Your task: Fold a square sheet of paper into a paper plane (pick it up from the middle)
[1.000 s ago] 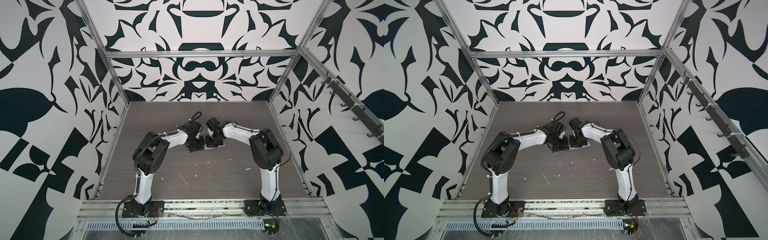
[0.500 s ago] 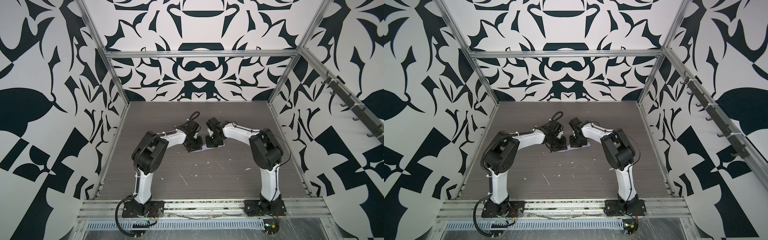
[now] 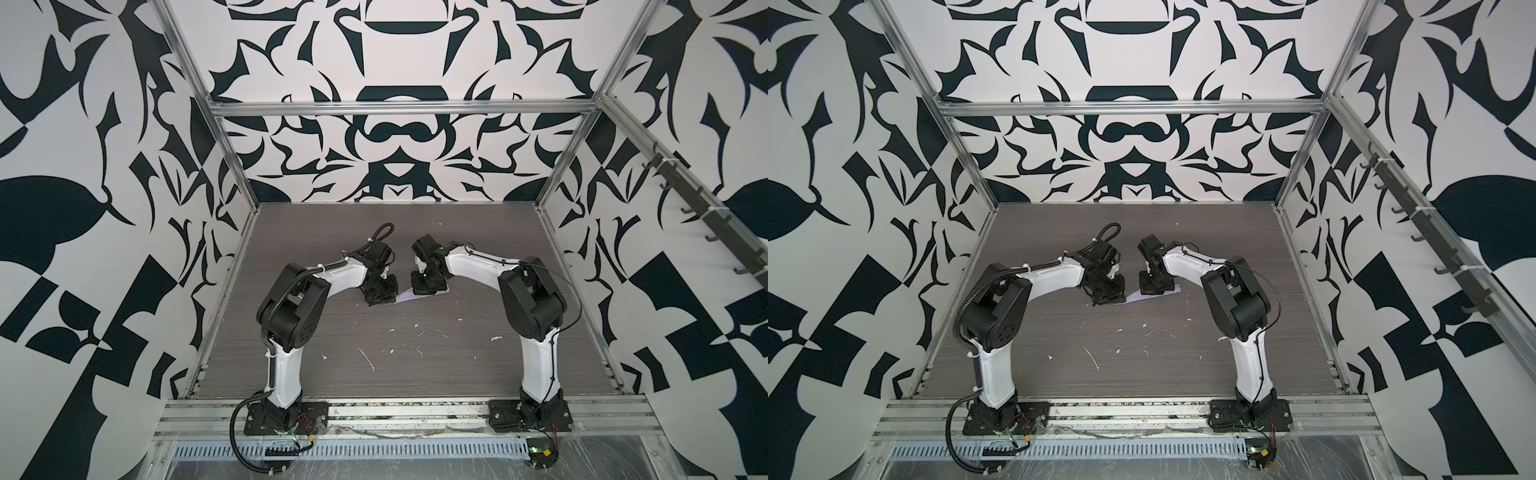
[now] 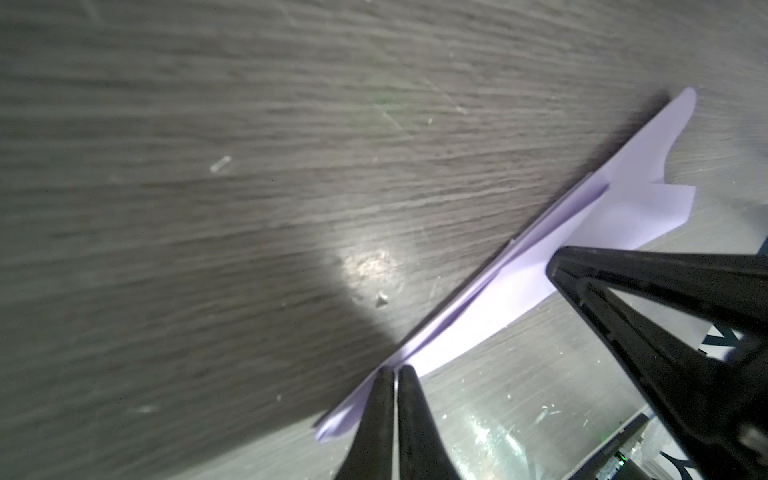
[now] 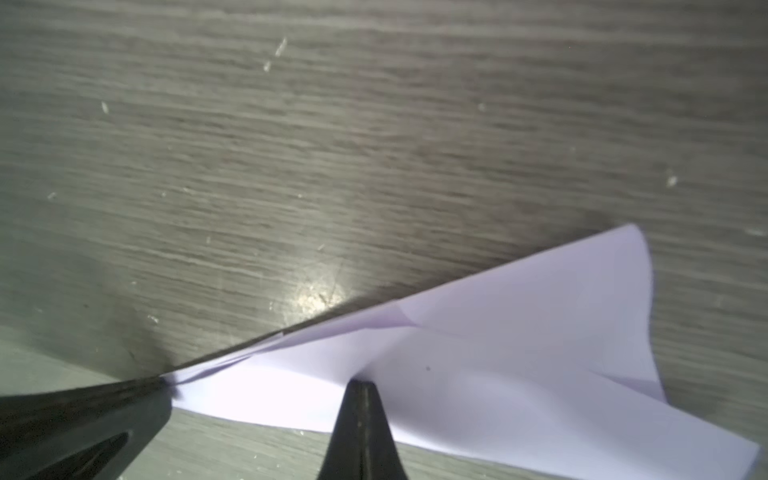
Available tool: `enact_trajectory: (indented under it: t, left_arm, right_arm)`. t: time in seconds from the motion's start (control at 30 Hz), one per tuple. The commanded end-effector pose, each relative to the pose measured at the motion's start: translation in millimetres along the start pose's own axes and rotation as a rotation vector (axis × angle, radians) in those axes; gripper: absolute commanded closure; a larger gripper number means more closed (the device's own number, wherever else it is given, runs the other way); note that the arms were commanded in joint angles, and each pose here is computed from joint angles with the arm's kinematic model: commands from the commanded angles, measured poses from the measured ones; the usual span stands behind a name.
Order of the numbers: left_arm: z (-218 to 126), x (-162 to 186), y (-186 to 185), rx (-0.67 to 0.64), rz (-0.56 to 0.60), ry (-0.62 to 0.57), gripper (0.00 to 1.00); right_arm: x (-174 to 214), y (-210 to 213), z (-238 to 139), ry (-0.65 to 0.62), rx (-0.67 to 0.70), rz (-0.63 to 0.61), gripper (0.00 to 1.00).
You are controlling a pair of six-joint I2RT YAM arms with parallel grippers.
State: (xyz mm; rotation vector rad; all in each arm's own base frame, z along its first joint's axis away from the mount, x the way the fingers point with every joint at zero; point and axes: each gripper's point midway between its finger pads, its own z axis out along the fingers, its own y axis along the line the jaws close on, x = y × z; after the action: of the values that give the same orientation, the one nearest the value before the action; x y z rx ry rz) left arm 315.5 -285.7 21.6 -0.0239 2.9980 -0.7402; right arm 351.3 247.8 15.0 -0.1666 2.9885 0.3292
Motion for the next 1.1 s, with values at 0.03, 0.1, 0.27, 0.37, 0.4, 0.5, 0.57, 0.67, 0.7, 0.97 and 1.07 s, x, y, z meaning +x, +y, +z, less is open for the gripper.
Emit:
enact_trajectory:
  t: [0.03, 0.1, 0.27, 0.37, 0.4, 0.5, 0.57, 0.67, 0.7, 0.97, 1.07]
  left_arm:
    - [-2, 15, 36, -0.132, -0.035, 0.039, 0.9]
    - [-4, 16, 38, -0.141, -0.033, 0.037, 0.9]
    - [-7, 21, 35, -0.126, 0.01, 0.06, 0.9]
    - [-8, 25, 36, -0.127, 0.03, 0.078, 0.9]
    - [-8, 26, 37, -0.131, 0.034, 0.082, 0.9]
    - [-9, 26, 40, -0.154, 0.04, 0.083, 0.9]
    - [-13, 21, 41, -0.168, 0.044, 0.062, 0.9]
    - [-27, 10, 28, -0.139, 0.058, 0.01, 0.9]
    - [-32, 6, 20, -0.109, 0.064, -0.012, 0.89]
    - [-33, 7, -23, 0.071, 0.05, -0.027, 0.9]
    - [-23, 12, -22, 0.061, 0.047, 0.005, 0.91]
  right_arm:
    - [50, -57, 48, 0.183, 0.202, 0.023, 1.0]
    - [50, -57, 48, 0.183, 0.202, 0.023, 1.0]
    - [50, -57, 48, 0.183, 0.204, 0.022, 1.0]
    - [50, -57, 48, 0.183, 0.203, 0.022, 1.0]
    - [50, -57, 48, 0.183, 0.204, 0.022, 1.0]
    - [49, -57, 49, 0.183, 0.202, 0.022, 1.0]
    - [50, -57, 49, 0.184, 0.203, 0.022, 1.0]
    - [50, -57, 49, 0.185, 0.205, 0.022, 1.0]
    - [51, -58, 49, 0.186, 0.205, 0.022, 1.0]
    - [52, -58, 51, 0.19, 0.204, 0.026, 1.0]
    - [52, -58, 50, 0.19, 0.205, 0.023, 1.0]
